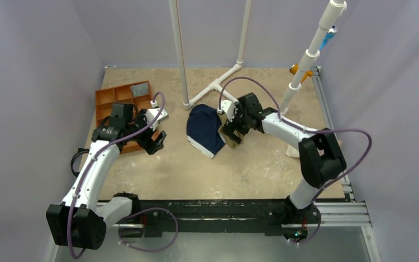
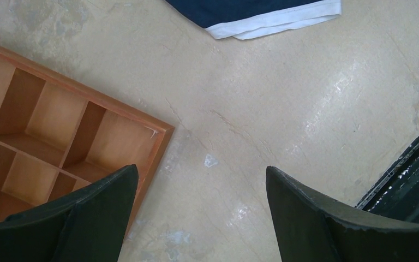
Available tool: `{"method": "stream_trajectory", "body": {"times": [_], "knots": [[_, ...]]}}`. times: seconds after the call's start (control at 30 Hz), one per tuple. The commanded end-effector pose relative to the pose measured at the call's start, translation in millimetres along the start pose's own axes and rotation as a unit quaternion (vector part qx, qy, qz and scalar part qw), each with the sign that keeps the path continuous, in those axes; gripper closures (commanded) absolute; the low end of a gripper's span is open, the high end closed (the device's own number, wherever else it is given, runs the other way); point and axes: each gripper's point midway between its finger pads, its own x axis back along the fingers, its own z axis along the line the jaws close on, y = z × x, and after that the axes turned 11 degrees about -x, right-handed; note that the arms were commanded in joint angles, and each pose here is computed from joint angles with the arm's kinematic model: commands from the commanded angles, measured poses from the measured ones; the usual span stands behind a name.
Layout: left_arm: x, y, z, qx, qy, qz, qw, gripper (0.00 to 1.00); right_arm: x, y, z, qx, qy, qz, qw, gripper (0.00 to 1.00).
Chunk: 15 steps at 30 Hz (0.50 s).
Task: Roll the underwear
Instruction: Move the underwear to the center of the board.
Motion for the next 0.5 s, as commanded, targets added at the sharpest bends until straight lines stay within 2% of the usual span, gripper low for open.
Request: {"method": "stream_trajectory", "body": {"times": [0.0,0.07,0.13,0.3,0.47], "knots": [[4.7,11.5,4.2,-0.009,0.018,-0.022,1.000,0.14,-21.2,36.5,-24.4,-0.035,-0.037,-0.028,0.998,0.01],[4.7,12.0,4.4,-0.012,0.020,-0.025,0.999,0.14,-36.9,30.0,-28.1,-0.037,-0.037,-0.005,0.999,0.03],[5.5,13.3,4.8,-0.014,0.023,-0.028,0.999,0.14,-48.8,19.0,-28.6,-0.036,-0.034,0.020,0.999,0.11],[7.5,15.7,5.3,-0.020,0.028,-0.035,0.999,0.14,-50.1,-0.4,-16.9,-0.036,-0.010,0.048,0.998,0.49],[9.2,18.7,3.2,-0.020,0.029,-0.046,0.998,0.14,-11.3,-12.7,-15.1,-0.028,-0.033,0.057,0.997,0.79]]}}
